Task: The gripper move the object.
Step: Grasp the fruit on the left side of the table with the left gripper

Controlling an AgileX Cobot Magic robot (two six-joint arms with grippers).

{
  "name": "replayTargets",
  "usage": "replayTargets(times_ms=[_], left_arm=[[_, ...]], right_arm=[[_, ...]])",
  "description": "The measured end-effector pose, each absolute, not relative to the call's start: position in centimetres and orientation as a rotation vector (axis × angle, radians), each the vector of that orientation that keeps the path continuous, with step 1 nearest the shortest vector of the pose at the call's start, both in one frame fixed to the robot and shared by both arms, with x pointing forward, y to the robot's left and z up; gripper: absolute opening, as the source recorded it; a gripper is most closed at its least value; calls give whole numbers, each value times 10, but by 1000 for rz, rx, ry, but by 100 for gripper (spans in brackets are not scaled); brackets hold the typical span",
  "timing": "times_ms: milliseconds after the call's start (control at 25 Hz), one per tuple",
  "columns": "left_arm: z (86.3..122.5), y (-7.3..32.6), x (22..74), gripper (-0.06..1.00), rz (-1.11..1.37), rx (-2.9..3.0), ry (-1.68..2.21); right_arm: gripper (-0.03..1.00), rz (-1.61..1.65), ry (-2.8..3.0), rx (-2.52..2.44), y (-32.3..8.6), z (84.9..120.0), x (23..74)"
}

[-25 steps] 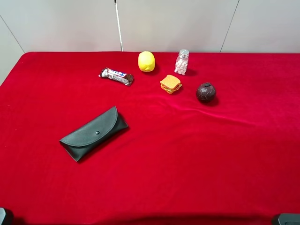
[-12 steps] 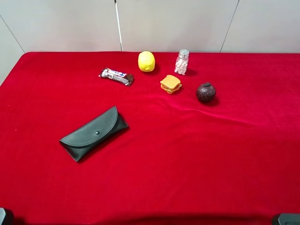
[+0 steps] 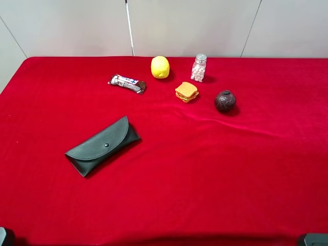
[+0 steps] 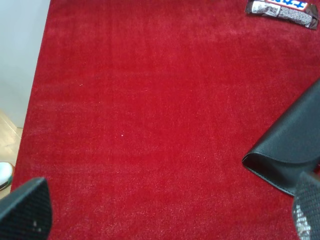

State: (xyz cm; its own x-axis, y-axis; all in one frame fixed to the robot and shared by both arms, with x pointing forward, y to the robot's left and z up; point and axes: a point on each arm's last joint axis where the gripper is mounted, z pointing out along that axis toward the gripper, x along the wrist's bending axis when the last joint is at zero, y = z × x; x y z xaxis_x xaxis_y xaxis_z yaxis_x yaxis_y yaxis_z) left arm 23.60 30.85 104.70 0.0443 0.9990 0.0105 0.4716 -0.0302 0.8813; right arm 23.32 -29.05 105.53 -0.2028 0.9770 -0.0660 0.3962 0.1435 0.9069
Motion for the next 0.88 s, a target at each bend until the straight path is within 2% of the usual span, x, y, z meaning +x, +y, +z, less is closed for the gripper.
replayTargets(times_ms=[880], left_arm=[[1054,308,242,95,906,1617,1534]], right_arm=[[69,1033,1709,1332,-291,1055,233]])
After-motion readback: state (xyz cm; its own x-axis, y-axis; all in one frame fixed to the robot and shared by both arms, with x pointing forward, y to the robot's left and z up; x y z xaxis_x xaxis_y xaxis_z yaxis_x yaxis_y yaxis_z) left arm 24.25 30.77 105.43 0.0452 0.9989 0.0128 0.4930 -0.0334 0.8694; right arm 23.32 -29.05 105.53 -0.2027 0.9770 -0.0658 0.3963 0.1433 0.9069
